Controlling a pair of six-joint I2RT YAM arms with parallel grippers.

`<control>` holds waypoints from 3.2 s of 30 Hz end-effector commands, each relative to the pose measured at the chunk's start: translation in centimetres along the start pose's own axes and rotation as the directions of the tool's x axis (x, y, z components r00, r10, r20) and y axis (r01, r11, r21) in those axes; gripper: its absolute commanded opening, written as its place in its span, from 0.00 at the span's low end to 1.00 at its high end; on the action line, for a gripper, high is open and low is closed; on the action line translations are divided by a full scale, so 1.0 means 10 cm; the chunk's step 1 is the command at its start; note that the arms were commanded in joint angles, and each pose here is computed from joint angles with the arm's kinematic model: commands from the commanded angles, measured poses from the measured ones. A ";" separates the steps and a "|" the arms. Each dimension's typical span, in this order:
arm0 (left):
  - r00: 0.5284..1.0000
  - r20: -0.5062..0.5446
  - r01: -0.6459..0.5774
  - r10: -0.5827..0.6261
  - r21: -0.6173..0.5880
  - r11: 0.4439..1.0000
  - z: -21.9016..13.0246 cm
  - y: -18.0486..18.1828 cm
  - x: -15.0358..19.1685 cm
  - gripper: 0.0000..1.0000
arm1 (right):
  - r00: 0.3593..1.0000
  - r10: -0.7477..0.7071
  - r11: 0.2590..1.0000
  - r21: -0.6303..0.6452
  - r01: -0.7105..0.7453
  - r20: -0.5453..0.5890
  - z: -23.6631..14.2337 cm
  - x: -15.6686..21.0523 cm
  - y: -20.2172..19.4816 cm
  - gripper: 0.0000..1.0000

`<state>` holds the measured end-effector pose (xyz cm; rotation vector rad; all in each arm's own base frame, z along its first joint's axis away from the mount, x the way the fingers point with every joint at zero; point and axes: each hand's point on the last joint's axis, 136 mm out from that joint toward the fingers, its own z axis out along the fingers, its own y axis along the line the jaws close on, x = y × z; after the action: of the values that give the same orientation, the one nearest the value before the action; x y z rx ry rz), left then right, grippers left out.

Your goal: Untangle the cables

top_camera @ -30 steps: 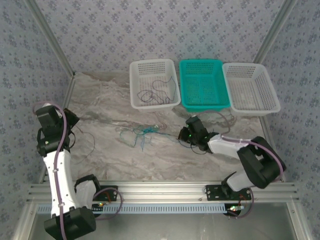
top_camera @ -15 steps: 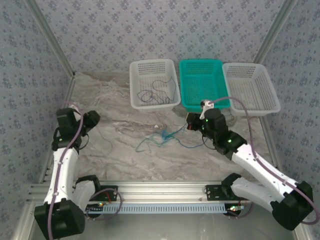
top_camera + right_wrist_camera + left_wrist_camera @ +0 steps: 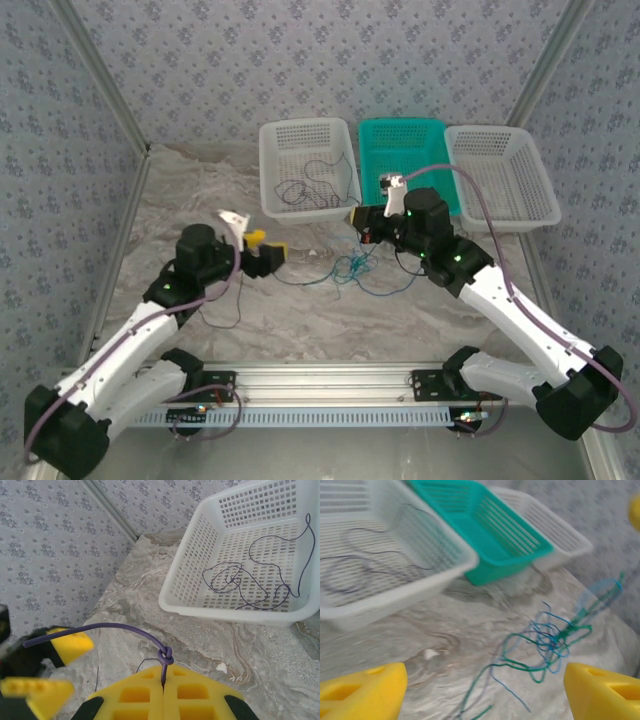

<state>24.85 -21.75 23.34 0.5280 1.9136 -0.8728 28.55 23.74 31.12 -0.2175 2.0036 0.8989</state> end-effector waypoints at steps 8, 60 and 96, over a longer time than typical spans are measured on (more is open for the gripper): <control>0.887 0.194 -0.460 0.420 0.269 0.847 0.72 -1.14 -0.07 0.98 | 0.999 0.043 0.985 -0.166 -0.041 0.007 -0.10 -0.24 0.54 0.00; 0.962 0.243 0.215 -0.126 -0.388 0.896 -0.44 1.10 -0.22 0.25 | 0.756 0.581 0.665 0.360 -0.655 0.302 -0.99 -0.20 -1.76 0.00; 0.677 -0.147 0.406 -0.722 -0.743 0.532 1.03 -0.11 1.77 0.58 | 0.882 0.423 0.795 0.382 -0.472 0.208 -0.99 -0.47 -1.28 0.00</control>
<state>20.62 -29.67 4.36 -0.2873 2.7639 -0.3456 31.27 7.84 31.65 0.5804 2.1162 0.7611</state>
